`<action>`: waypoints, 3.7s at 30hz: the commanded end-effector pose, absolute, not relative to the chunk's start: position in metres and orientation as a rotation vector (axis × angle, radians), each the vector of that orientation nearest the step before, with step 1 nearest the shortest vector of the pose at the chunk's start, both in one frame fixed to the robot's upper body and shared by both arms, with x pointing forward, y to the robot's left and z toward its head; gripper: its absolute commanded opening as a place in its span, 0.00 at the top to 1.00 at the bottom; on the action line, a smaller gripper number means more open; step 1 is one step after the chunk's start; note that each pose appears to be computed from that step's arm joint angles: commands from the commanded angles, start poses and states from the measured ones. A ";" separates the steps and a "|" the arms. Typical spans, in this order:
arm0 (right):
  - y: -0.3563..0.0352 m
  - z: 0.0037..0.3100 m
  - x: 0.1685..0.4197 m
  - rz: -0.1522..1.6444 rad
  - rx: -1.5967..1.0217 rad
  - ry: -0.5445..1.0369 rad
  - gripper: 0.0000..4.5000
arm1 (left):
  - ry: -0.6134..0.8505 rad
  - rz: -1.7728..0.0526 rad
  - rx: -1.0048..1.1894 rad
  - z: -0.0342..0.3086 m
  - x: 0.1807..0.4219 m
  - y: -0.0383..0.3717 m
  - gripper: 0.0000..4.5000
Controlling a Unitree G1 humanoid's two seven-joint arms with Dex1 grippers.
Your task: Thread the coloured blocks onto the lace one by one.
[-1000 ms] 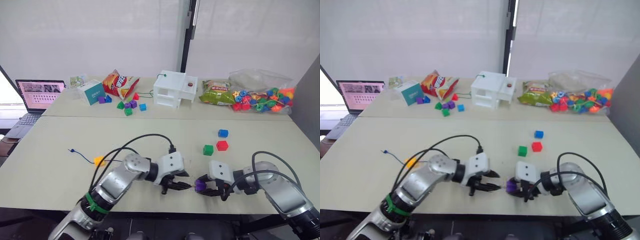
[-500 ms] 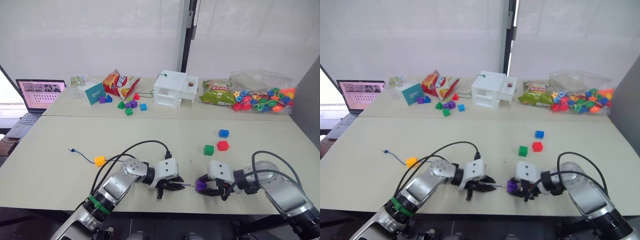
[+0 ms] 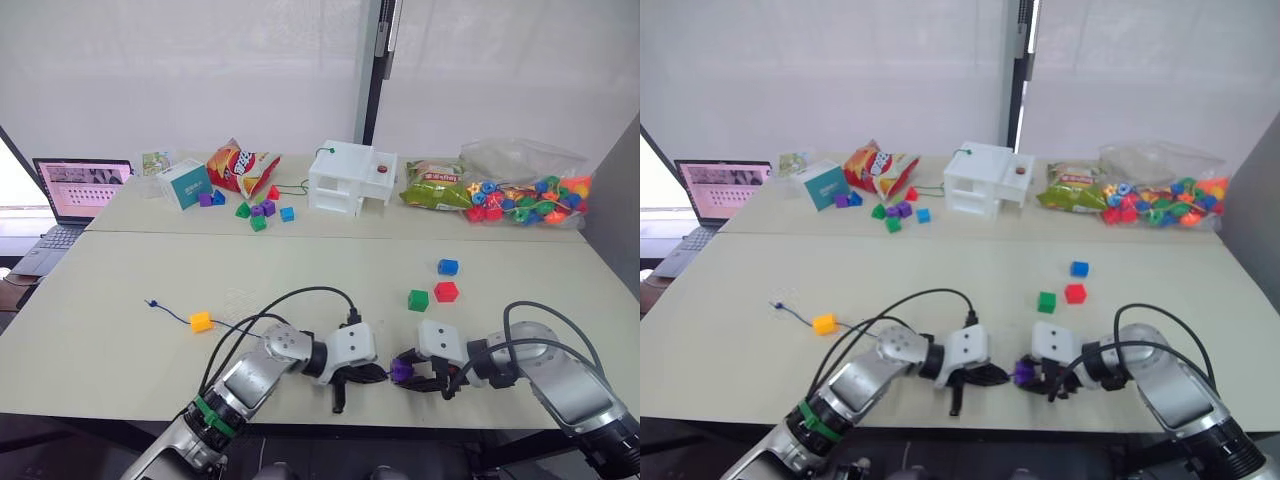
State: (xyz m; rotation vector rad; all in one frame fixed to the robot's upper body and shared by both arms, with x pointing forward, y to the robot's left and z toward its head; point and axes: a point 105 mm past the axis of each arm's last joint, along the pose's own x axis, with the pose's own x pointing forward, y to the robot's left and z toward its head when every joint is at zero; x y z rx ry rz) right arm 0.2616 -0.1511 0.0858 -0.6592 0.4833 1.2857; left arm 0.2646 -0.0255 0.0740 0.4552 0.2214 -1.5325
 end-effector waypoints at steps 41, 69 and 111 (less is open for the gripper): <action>-0.194 0.090 0.248 1.118 -0.628 0.514 0.00 | 0.096 -1.609 0.522 0.090 0.269 -0.074 0.57; -0.175 0.104 0.248 1.221 -0.699 0.428 1.00 | 0.340 -1.422 0.639 0.087 0.290 0.110 0.69; -0.140 0.110 0.263 1.264 -0.734 0.461 1.00 | 0.027 -1.463 0.462 0.104 0.288 -0.005 0.04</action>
